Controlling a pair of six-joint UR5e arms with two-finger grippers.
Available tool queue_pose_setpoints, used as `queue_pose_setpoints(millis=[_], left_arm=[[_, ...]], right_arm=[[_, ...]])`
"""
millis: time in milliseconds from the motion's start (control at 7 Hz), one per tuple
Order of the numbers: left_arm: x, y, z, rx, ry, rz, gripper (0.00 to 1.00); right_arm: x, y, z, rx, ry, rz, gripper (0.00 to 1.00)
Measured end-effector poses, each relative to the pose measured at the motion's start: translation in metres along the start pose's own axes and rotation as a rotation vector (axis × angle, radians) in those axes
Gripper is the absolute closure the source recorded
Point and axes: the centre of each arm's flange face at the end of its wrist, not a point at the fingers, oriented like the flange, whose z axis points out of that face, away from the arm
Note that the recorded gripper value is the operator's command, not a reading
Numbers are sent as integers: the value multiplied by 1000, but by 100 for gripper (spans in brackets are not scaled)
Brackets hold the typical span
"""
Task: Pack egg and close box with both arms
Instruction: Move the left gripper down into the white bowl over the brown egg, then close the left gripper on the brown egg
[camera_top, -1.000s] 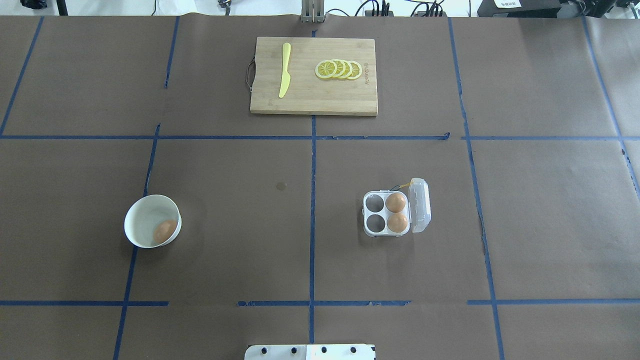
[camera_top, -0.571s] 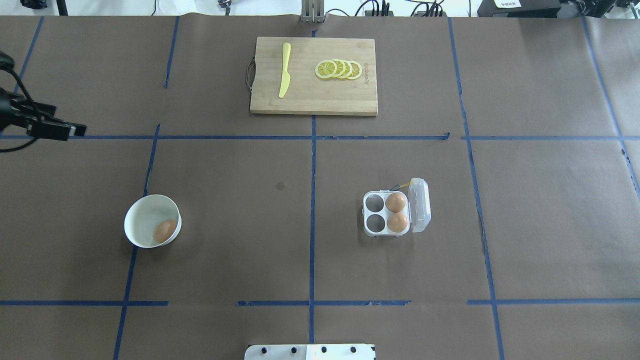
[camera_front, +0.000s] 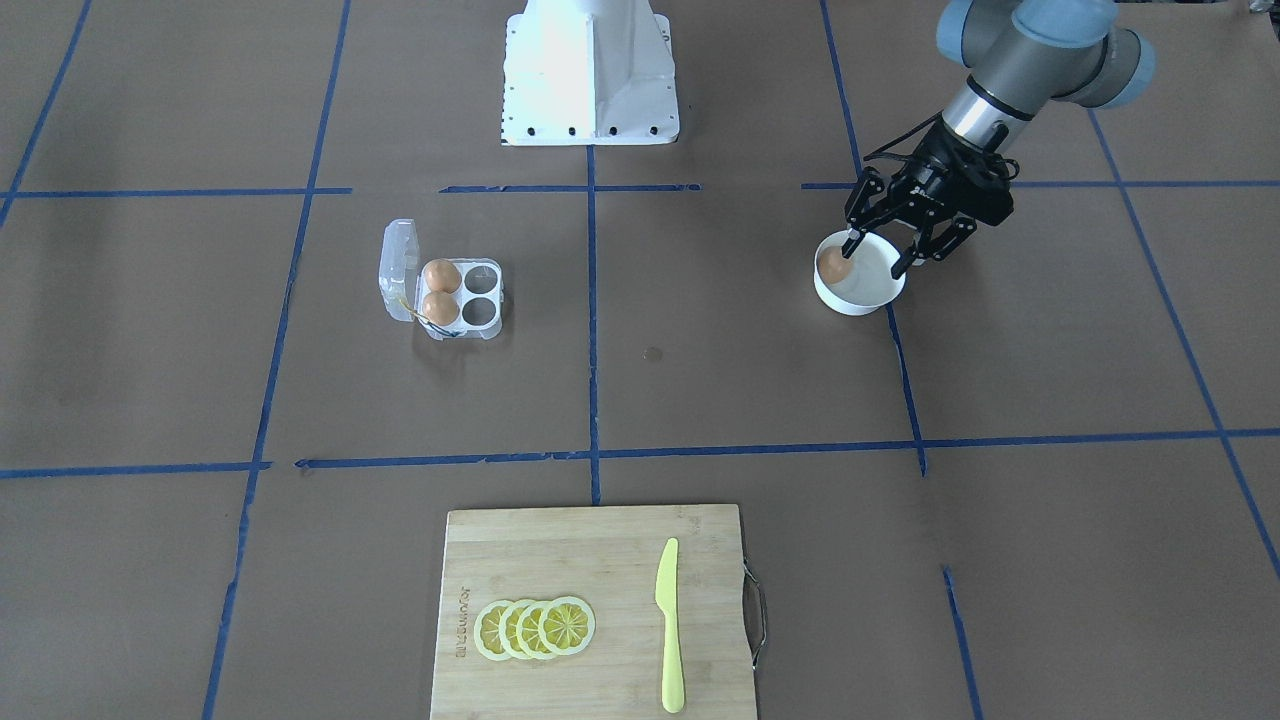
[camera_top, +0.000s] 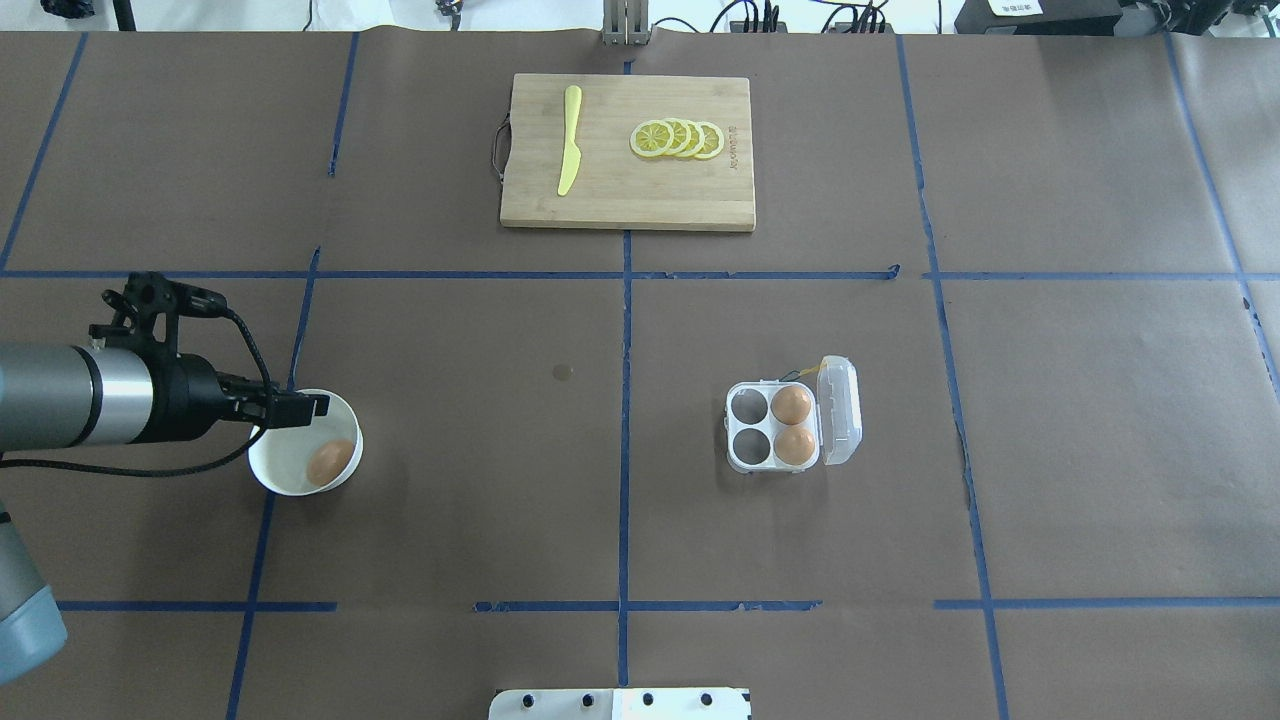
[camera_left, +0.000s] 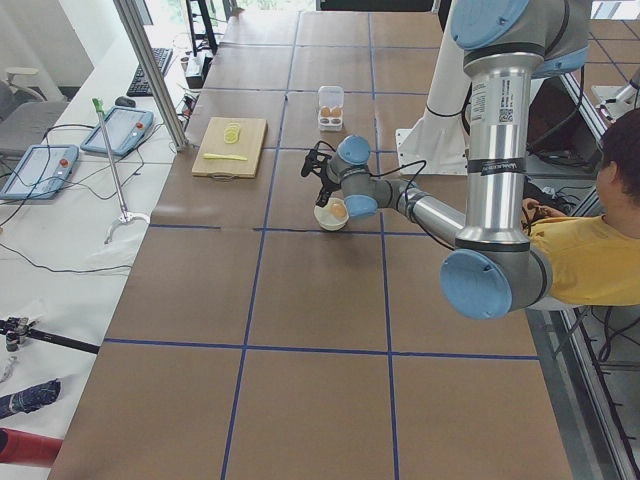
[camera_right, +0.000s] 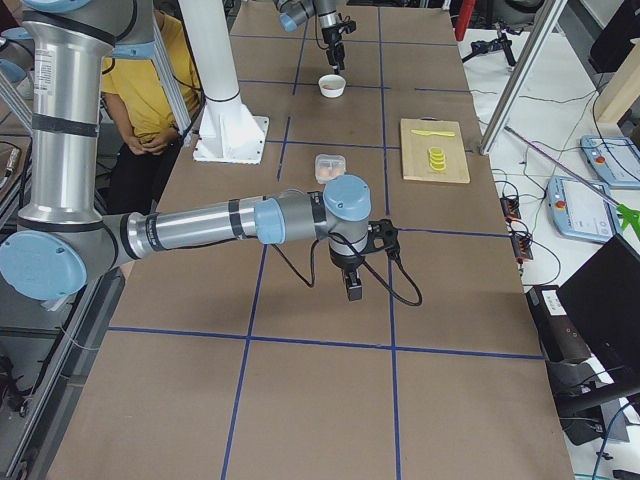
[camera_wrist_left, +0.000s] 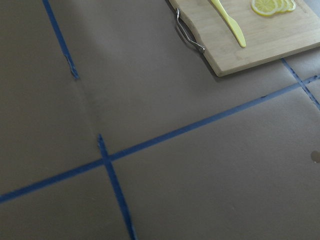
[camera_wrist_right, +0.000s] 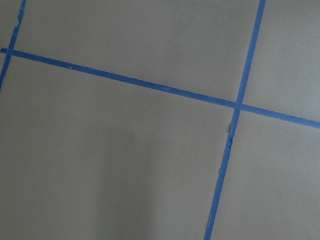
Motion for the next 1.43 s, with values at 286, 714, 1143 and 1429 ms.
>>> queue_pose_setpoints(millis=[286,714,1143,1429], left_arm=[[0,32,20,-44,-28,15,38],[-1,46,37,-69,-43,26,39],[9,47,51,-77,-34,33,39],[13,45,61,-79,-30,36,69]], right_arm=[[0,0,0,0,1,0,0],[2,2,1,-3,1,4,0],[3,5,3,-7,0,7,0],[3,5,3,-8,0,8,0]])
